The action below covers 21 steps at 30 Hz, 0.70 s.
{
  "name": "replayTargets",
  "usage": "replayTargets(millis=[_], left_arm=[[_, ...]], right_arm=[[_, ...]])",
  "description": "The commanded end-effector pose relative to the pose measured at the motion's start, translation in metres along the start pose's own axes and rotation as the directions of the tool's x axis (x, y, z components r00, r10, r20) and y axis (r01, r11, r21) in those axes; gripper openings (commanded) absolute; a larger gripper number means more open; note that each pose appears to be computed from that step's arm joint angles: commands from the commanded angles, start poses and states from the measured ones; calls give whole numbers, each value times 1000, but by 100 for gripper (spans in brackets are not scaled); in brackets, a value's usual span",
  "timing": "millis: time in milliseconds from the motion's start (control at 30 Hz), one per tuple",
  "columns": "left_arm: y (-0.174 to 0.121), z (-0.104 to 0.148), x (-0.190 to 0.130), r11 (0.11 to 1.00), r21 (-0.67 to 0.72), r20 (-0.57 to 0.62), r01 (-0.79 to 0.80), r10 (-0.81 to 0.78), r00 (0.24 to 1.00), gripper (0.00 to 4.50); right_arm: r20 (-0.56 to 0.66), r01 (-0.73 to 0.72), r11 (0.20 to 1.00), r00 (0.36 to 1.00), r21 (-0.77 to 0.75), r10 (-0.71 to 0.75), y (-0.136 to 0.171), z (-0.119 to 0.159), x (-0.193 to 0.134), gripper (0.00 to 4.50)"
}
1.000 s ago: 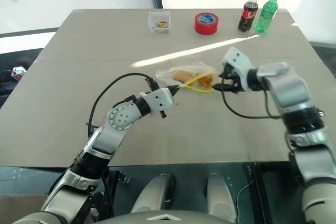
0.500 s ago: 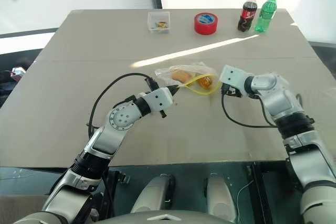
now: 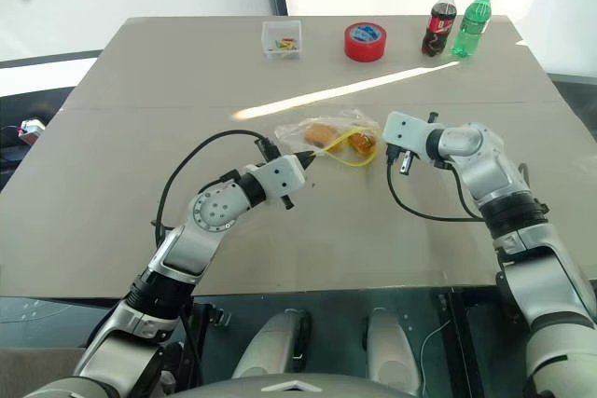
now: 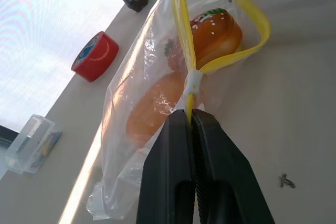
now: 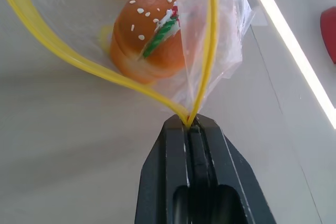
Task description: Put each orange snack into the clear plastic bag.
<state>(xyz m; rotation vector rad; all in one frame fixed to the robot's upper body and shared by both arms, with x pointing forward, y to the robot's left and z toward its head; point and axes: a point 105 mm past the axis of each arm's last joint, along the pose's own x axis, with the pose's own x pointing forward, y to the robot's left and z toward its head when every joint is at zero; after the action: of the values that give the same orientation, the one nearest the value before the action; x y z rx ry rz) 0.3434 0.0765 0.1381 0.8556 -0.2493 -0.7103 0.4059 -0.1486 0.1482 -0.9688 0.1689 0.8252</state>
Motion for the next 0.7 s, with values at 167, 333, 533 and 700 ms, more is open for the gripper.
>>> replayTargets(millis=[167,333,533,700], left_arm=[[72,35,-4,983,67,93,-171,165,982,0],[99,59,1,978,102,138,-182,167,976,0],[89,66,12,985,120,157,-122,102,982,0],[83,66,16,986,134,159,-103,81,984,0]], right_arm=[[33,232,965,973,-124,-229,-80,35,-62,6],[58,332,933,943,-142,-326,-113,59,-98,6],[51,219,965,976,-147,-213,-91,56,-99,58],[70,95,977,994,-189,-83,-65,61,-107,174]])
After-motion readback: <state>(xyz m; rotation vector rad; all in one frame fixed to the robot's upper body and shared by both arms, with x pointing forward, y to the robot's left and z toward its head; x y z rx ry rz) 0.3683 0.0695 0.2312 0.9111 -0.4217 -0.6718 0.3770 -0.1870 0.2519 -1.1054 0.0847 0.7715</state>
